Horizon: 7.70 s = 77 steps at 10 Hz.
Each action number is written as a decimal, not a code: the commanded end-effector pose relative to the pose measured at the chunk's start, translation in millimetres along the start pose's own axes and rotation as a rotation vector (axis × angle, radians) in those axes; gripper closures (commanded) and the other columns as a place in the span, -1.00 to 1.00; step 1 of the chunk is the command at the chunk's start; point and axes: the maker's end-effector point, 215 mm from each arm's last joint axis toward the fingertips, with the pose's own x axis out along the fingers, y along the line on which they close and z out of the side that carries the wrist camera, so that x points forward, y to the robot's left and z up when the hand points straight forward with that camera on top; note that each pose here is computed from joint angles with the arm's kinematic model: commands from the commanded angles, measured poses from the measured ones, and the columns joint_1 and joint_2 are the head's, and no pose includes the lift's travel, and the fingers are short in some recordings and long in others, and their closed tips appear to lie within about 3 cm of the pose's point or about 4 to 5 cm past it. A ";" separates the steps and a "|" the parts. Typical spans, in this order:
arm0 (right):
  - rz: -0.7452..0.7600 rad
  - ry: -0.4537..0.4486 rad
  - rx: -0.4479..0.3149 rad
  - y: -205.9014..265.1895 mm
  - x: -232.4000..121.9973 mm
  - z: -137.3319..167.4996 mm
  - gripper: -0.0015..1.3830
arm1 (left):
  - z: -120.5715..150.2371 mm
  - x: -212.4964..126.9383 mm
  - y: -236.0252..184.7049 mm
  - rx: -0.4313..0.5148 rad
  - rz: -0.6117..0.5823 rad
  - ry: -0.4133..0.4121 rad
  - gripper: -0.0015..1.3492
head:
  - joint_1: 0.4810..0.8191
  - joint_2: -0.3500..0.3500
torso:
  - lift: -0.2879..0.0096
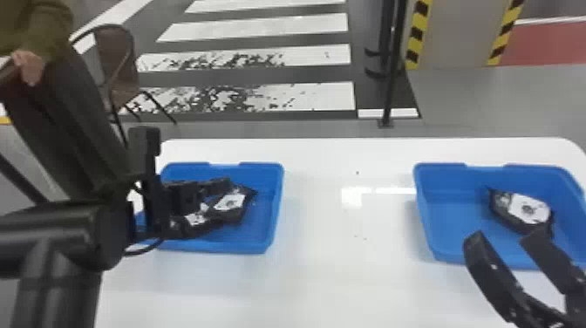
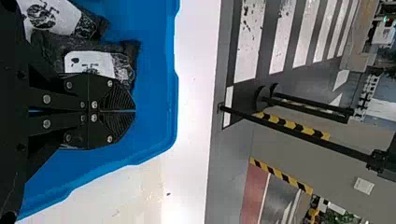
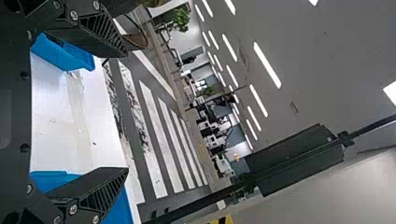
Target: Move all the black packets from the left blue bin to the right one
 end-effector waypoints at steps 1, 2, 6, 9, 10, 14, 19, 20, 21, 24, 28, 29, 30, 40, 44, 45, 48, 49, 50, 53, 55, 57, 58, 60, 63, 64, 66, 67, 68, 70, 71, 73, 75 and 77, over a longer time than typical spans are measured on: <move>0.002 0.006 0.009 0.9 0.1 -2.8 -0.76 | -5.1 -1.1 -3.3 -0.001 -0.005 0.011 0.79 | 0.27 0.42 | -0.01; 0.002 0.005 0.011 0.9 0.1 -2.7 -0.76 | -27.7 -1.1 -7.6 -0.046 -0.015 0.082 0.64 | 0.27 0.41 | -0.01; 0.009 0.016 0.038 3.2 2.4 -10.6 -0.76 | -31.9 3.0 -5.6 -0.039 0.065 0.233 -0.81 | 0.27 0.43 | -0.01; 0.010 0.020 0.048 1.9 3.0 -13.7 -0.76 | -30.7 24.4 11.5 -0.062 0.125 0.313 -0.81 | 0.27 0.44 | -0.01; 0.012 0.020 0.050 2.8 3.0 -14.1 -0.76 | -31.2 31.5 18.6 -0.062 0.149 0.339 -0.81 | 0.27 0.44 | -0.01; 0.011 0.024 0.075 1.9 4.3 -19.3 -0.76 | -48.1 55.2 25.6 -0.049 0.171 0.439 -0.80 | 0.27 0.44 | -0.01; 0.011 0.025 0.101 0.7 4.6 -23.4 -0.76 | -61.9 80.1 27.6 -0.068 0.150 0.473 0.18 | 0.27 0.45 | -0.01; 0.013 0.025 0.103 1.0 4.6 -23.3 -0.76 | -67.1 83.6 21.9 -0.068 0.131 0.469 0.21 | 0.27 0.44 | -0.01; 0.014 0.023 0.107 1.3 4.6 -23.0 -0.76 | -61.0 88.6 20.5 -0.050 0.117 0.437 0.25 | 0.27 0.41 | -0.01; 0.020 0.021 0.108 3.1 3.6 -20.5 -0.76 | -42.6 77.0 12.9 -0.049 0.054 0.284 0.79 | 0.27 0.37 | -0.01; 0.101 0.024 0.132 16.1 16.8 -20.6 -0.76 | -11.2 -5.1 -57.2 -0.074 -0.183 0.006 0.79 | 0.27 0.42 | -0.01; 0.153 0.035 0.141 21.2 25.7 -25.9 -0.76 | -13.1 -12.8 -92.1 -0.089 -0.316 -0.038 0.79 | 0.27 0.38 | -0.01; 0.217 0.049 0.153 29.9 36.5 -28.8 -0.76 | -17.5 -26.2 -120.1 -0.086 -0.398 -0.073 0.79 | 0.27 0.34 | -0.01; 0.523 0.182 0.281 87.9 95.2 -57.2 -0.76 | -65.6 -67.8 -317.7 -0.064 -0.829 -0.001 0.79 | 0.27 -0.19 | -0.01; 0.554 0.203 0.337 103.1 89.8 -64.0 0.84 | -69.2 -64.8 -320.4 -0.067 -0.835 0.013 0.79 | 0.27 -0.10 | -0.01; 0.552 0.194 0.327 101.8 90.7 -61.9 0.84 | -69.0 -65.1 -320.7 -0.068 -0.837 0.013 0.79 | 0.27 -0.10 | -0.01; 0.530 0.172 0.300 86.0 97.6 -52.9 0.84 | -81.1 -71.0 -327.0 -0.112 -0.859 0.049 -0.46 | 0.27 -0.13 | -0.01; 0.501 0.165 0.270 66.7 101.4 -47.5 0.84 | -86.1 -72.4 -323.3 -0.129 -0.855 0.060 -0.89 | 0.27 -0.16 | -0.01; 0.461 0.155 0.227 38.4 110.0 -38.8 0.84 | -90.4 -72.8 -318.2 -0.142 -0.845 0.064 -0.83 | 0.27 -0.21 | -0.01; 0.285 0.192 0.081 -80.5 151.9 -33.1 0.84 | -93.9 -75.3 -291.6 -0.186 -0.791 0.036 -0.74 | 0.27 -0.42 | -0.01; 0.143 0.244 0.007 -159.5 174.3 -38.9 0.82 | -78.7 -74.2 -260.8 -0.178 -0.718 -0.036 -0.73 | 0.27 -0.53 | -0.01; -0.071 0.292 -0.134 -243.9 162.2 -35.8 -0.27 | -58.7 -77.0 -210.5 -0.138 -0.574 -0.122 -0.73 | 0.27 -0.60 | -0.01; -0.130 0.301 -0.178 -256.4 152.1 -41.4 -0.81 | -54.1 -80.1 -187.2 -0.138 -0.514 -0.150 -0.73 | 0.27 -0.64 | -0.01; -0.148 0.222 -0.304 -225.0 120.7 -18.5 -0.81 | -49.1 -79.1 -143.2 -0.107 -0.390 -0.164 -0.73 | 0.27 -0.60 | -0.01; -0.096 0.032 -0.491 -111.7 49.1 36.0 -0.75 | -27.9 -87.3 -55.7 -0.047 -0.112 -0.209 -0.72 | 0.27 -0.32 | -0.01; -0.096 0.012 -0.486 -90.6 29.2 40.8 -0.75 | -19.9 -91.0 -28.2 -0.023 -0.026 -0.208 -0.72 | 0.27 -0.12 | -0.01; -0.062 0.021 -0.391 -51.4 3.2 31.2 -0.75 | -13.3 -100.2 30.3 -0.030 0.168 -0.172 -0.72 | 0.27 0.14 | -0.01; -0.042 0.032 -0.334 -36.1 -3.8 22.2 -0.75 | -19.9 -91.8 49.7 -0.055 0.212 -0.103 -0.72 | 0.27 0.31 | -0.01; -0.036 0.034 -0.312 -30.4 -7.9 21.3 -0.75 | -26.4 -82.2 59.9 -0.065 0.236 -0.025 -0.72 | 0.27 0.50 | -0.01; -0.020 0.031 -0.303 -18.0 -14.2 28.0 -0.74 | -32.5 -56.2 68.1 -0.087 0.257 0.092 -0.72 | 0.27 0.62 | -0.01; -0.014 0.040 -0.275 -14.0 -16.3 22.0 -0.74 | -39.2 -39.9 65.0 -0.092 0.247 0.161 -0.72 | 0.27 0.64 | -0.01; -0.008 0.036 -0.265 -12.6 -13.7 21.2 -0.74 | -55.3 -25.5 67.9 -0.111 0.258 0.258 -0.72 | 0.27 0.60 | -0.01; -0.010 0.042 -0.230 -14.6 -14.0 14.0 -0.74 | -60.1 -26.1 75.3 -0.102 0.306 0.310 -0.71 | 0.27 0.61 | -0.01; -0.009 0.039 -0.226 -14.7 -12.2 14.1 -0.74 | -72.5 -3.5 75.1 -0.119 0.286 0.380 -0.70 | 0.27 0.63 | -0.01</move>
